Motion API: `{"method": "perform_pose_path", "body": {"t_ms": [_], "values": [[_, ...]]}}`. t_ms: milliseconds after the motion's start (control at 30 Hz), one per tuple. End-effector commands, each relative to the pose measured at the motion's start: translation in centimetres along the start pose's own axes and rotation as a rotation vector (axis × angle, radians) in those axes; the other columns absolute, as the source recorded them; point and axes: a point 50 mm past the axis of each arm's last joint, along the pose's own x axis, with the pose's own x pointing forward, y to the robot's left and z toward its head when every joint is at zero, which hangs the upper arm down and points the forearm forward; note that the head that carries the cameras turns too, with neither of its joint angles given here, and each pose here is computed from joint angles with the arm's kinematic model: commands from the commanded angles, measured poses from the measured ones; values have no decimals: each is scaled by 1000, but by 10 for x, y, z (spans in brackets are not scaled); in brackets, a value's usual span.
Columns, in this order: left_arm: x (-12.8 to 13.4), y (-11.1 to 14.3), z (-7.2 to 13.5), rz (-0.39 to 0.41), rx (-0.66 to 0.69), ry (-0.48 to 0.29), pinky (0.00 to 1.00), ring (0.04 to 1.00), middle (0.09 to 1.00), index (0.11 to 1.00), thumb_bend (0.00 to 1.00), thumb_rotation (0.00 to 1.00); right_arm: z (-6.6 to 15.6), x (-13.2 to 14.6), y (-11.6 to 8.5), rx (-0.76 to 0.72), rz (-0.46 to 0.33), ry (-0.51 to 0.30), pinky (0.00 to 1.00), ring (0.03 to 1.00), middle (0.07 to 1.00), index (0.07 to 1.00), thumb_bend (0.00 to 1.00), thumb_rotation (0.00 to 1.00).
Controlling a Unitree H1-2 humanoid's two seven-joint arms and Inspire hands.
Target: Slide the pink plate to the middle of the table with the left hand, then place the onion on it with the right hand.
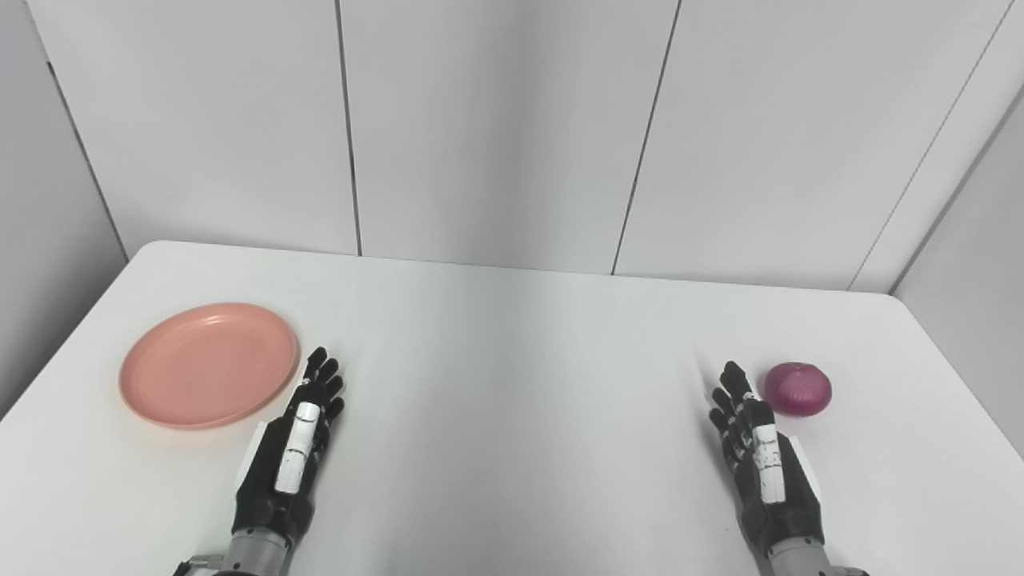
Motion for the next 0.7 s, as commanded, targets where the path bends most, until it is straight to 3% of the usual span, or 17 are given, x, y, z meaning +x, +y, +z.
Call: {"method": "perform_pose_path", "body": {"t_ms": [0,667], "values": [[-10,2,-19,4,-1,64,1000,1000,1000,1000,791,906,-46,-34,-6,27,-41,143,1000,1000,1000,983,849,925],[-11,2,-17,-1,8,69,1000,1000,1000,1000,800,905,-46,-34,-6,52,-47,140,1000,1000,1000,985,879,910]]}}
